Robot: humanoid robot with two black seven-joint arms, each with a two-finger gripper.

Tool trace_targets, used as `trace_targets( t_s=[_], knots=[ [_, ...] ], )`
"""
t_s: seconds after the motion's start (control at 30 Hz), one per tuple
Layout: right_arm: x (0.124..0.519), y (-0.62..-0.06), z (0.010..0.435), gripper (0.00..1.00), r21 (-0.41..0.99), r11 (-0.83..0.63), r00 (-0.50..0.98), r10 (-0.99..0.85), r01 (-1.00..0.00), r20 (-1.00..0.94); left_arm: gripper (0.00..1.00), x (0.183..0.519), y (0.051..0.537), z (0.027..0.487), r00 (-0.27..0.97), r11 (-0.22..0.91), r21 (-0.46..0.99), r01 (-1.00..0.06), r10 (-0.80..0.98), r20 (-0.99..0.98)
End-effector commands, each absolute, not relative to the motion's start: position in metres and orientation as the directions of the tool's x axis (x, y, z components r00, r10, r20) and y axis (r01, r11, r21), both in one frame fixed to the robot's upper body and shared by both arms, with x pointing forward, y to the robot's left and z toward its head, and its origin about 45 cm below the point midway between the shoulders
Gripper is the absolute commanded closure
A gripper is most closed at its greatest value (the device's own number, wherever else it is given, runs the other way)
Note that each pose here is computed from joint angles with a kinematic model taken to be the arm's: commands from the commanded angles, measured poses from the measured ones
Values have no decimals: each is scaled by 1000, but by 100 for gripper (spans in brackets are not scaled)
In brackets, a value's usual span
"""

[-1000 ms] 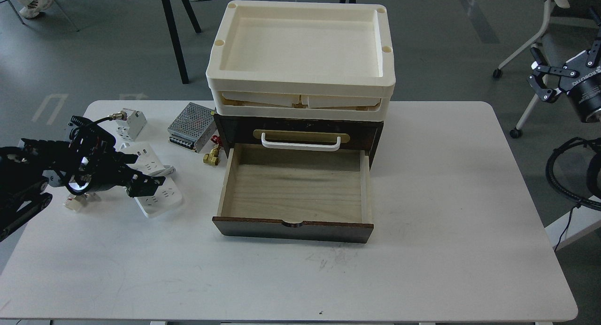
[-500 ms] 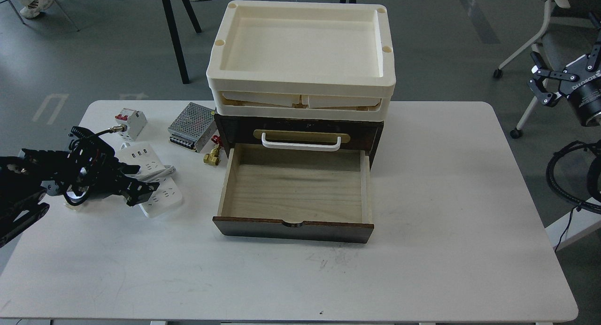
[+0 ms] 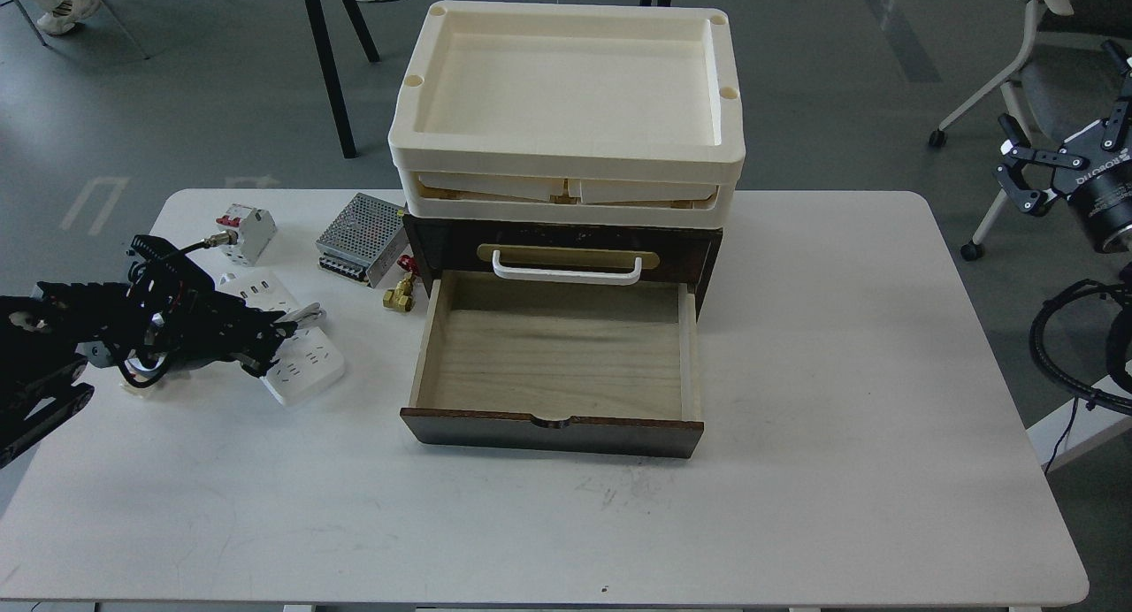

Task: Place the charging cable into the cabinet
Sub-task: 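Reach the left gripper to the white charger with cable and grasp it, then lift the charger with the left gripper and carry it toward the open drawer, then lower the charger into the open drawer and release it from the left gripper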

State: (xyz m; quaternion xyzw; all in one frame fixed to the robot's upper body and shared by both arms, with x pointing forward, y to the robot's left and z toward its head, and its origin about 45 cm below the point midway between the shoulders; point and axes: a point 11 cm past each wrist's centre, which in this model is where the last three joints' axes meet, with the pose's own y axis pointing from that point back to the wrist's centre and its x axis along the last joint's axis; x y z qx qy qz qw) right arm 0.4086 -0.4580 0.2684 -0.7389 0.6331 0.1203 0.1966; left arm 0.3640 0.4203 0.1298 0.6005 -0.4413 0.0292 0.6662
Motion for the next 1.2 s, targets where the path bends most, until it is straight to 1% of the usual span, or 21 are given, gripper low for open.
trace_targets(
  t_s=[0.0,0.13,0.33,0.4,0.47,0.57,0.63,0.77,0.87,1.0,1.17],
  knots=[
    [408,-460,269,0,-137,-117,165,-891,-984,-423,99,367,417,134,599,288,765,-576,-489,634],
    [408,-462,270,0,-138,-115,163,-893,-984,-420,99,373,409,153,567,335,720,-608,-452,689],
    [406,-466,272,0,-139,-107,157,-894,-984,-419,99,370,424,222,547,388,615,-686,-281,788],
    [407,-468,275,0,-146,-103,156,-895,-984,-419,99,357,426,246,560,417,585,-695,-195,805],
    [407,-468,276,0,-149,-101,155,-895,-984,-418,99,338,413,263,609,477,573,-666,-97,788],
    [407,-469,276,0,-150,-99,154,-895,-984,-418,99,310,381,287,668,592,512,-622,61,741],
    [407,-469,276,0,-150,-100,155,-895,-984,-419,99,297,355,296,699,664,465,-585,122,705],
    [407,-468,276,0,-151,-100,156,-894,-983,-420,99,282,299,298,777,798,361,-483,200,598],
    [406,-470,277,0,-152,-97,152,-896,-984,-417,99,285,263,290,813,856,274,-439,249,525],
    [404,-478,281,0,-151,-87,142,-904,-985,-404,99,298,244,264,838,865,237,-442,305,452],
    [403,-478,279,0,-147,-87,140,-903,-985,-405,99,311,234,235,850,856,235,-460,348,396]
  ],
)
